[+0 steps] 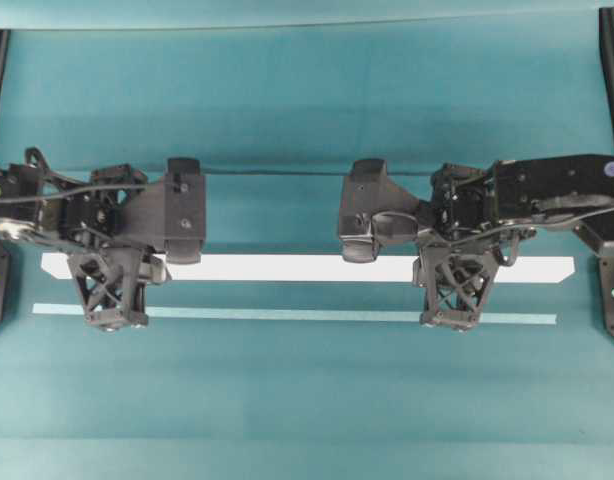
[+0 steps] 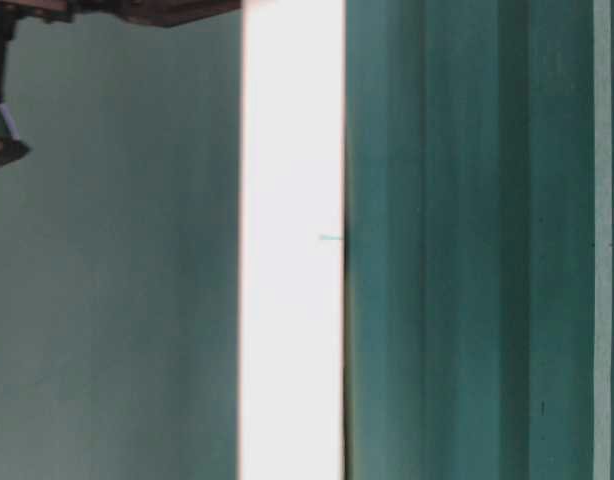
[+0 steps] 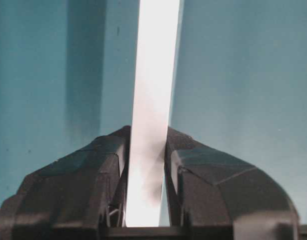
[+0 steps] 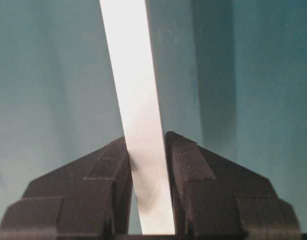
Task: Lift a wooden board with both hands.
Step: 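Lift the gripped board with both grippers and raise it back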
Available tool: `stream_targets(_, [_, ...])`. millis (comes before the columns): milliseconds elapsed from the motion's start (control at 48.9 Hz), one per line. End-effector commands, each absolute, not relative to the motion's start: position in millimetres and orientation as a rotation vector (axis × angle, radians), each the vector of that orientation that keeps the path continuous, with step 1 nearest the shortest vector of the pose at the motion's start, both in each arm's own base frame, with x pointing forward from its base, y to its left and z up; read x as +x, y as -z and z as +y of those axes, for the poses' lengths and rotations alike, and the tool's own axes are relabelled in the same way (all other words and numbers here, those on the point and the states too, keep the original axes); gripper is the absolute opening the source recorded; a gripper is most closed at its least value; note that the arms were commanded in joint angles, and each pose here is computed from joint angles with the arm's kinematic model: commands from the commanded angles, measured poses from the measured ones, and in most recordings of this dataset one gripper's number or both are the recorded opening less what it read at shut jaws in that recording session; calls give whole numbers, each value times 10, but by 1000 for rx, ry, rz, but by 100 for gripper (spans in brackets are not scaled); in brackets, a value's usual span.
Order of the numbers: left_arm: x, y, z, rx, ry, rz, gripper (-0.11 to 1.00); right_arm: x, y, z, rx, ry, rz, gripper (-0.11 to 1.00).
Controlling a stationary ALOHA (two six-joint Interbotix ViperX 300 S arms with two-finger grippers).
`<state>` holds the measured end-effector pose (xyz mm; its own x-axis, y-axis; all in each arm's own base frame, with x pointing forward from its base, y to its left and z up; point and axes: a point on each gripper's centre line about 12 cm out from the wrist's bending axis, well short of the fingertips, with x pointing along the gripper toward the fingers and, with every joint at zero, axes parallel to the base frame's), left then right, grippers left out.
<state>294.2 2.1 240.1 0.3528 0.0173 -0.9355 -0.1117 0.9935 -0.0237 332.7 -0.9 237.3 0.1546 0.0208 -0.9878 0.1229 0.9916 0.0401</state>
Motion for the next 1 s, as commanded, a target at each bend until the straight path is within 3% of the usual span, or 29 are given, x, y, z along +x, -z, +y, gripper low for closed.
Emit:
stream_targets(0, [2968,-2637,35,-120,-104,1168,17,3347,-2538,-16,135,81,1407,21])
stream_targets(634, [2942,-3510,49,-187,-146,1119,17,3368,-3291,46,140,52,1490,21])
stream_targets(982, [2911,-3928,90,-209,-163,1081,17,3384,-3712,36,151,59,1441,21])
